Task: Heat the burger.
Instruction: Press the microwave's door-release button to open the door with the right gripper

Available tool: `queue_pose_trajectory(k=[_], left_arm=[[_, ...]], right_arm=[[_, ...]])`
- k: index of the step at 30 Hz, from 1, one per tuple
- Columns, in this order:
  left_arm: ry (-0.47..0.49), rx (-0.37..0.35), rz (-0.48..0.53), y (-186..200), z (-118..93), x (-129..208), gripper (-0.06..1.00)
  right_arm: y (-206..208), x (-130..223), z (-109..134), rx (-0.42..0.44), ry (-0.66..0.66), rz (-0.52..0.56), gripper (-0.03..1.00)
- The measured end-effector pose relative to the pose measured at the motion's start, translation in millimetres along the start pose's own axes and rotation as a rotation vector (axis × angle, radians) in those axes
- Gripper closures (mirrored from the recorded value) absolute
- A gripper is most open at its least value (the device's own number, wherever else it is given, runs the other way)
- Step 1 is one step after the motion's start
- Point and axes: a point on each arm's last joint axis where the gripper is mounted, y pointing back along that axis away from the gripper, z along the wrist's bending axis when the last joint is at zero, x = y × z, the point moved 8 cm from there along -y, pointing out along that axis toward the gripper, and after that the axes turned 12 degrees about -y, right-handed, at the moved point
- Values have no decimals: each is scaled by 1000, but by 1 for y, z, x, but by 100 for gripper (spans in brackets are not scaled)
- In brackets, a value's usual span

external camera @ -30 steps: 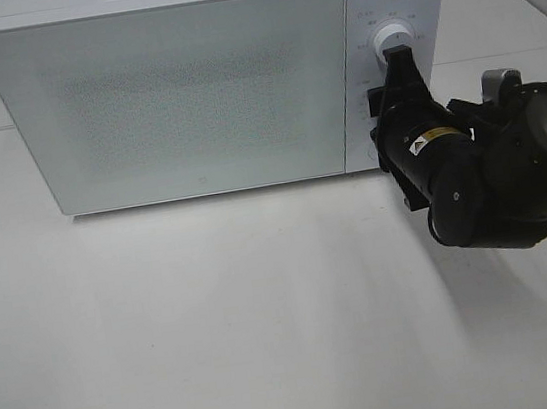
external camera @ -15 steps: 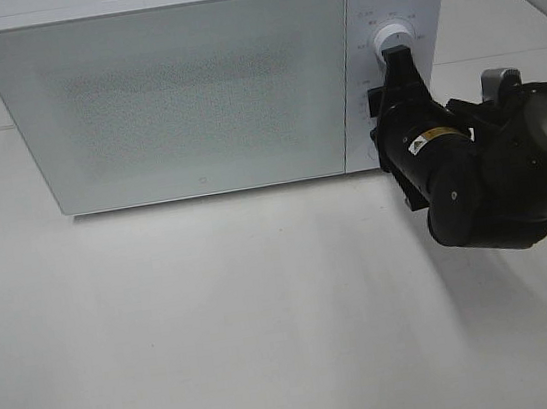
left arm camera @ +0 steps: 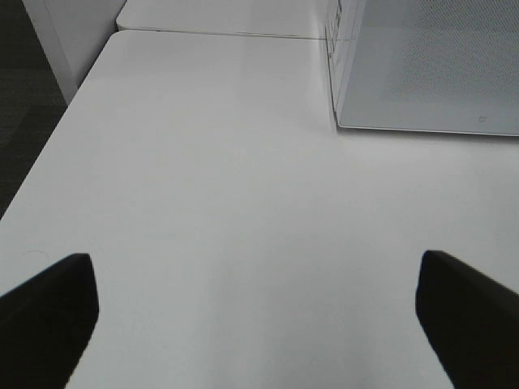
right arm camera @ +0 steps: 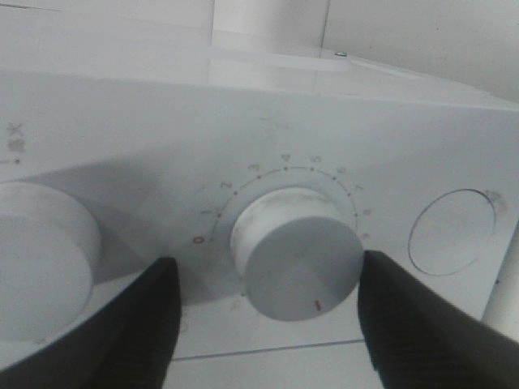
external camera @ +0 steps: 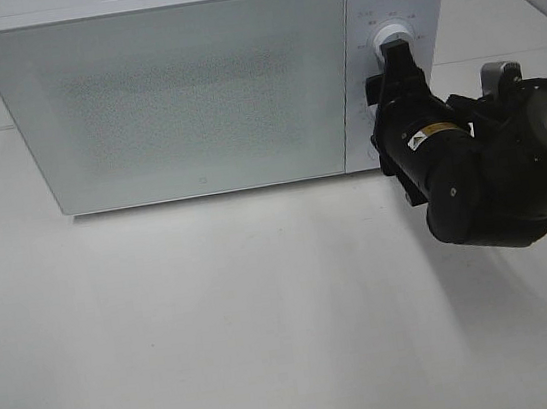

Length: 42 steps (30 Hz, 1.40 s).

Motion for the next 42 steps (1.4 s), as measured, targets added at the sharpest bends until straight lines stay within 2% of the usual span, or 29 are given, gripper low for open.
queue_pose_trajectory(k=[1, 8, 11, 12, 15, 17, 23, 25, 26, 28, 29, 30, 31, 32, 34, 35, 36, 38, 39, 40, 42], left_arm=[[0, 0, 0, 0, 0, 0, -5], [0, 0, 0, 0, 0, 0, -5], [0, 0, 0, 0, 0, 0, -5], [0, 0, 0, 0, 0, 0, -5], [0, 0, 0, 0, 0, 0, -5], [0, 0, 0, 0, 0, 0, -5], [0, 0, 0, 0, 0, 0, -5], [0, 0, 0, 0, 0, 0, -5], [0, 0, 0, 0, 0, 0, -5], [0, 0, -1, 0, 0, 0, -5], [0, 0, -1, 0, 0, 0, -5], [0, 0, -1, 0, 0, 0, -5], [0, 0, -1, 0, 0, 0, -5], [0, 0, -1, 0, 0, 0, -5], [0, 0, -1, 0, 0, 0, -5], [0, 0, -1, 0, 0, 0, -5], [0, 0, -1, 0, 0, 0, -5], [0, 0, -1, 0, 0, 0, -5], [0, 0, -1, 0, 0, 0, -5], [0, 0, -1, 0, 0, 0, -5], [0, 0, -1, 0, 0, 0, -5]], right_arm=[[1, 1, 1, -7, 8, 5, 30], [9, 2, 6, -21, 56, 33, 26], [19, 6, 21, -75, 86, 71, 26], [26, 3, 37, -128, 84, 70, 26], [29, 2, 45, -153, 96, 69, 26], [43, -1, 64, -193, 182, 84, 25], [53, 0, 76, -164, 300, 108, 25], [63, 3, 82, -107, 491, 148, 25], [63, 3, 82, -107, 491, 148, 25], [69, 1, 80, -50, 647, 188, 25], [69, 1, 80, -50, 647, 188, 25], [70, 0, 76, -21, 707, 207, 25], [73, -2, 64, 51, 811, 258, 25], [73, -2, 64, 51, 811, 258, 25], [78, -6, 48, 141, 942, 332, 25], [78, -6, 48, 141, 942, 332, 25], [82, -9, 39, 193, 998, 380, 25], [84, -11, 36, 213, 1018, 398, 25], [90, -12, 28, 258, 1065, 453, 25], [90, -12, 28, 258, 1065, 453, 25], [100, -13, 23, 297, 1126, 529, 25]])
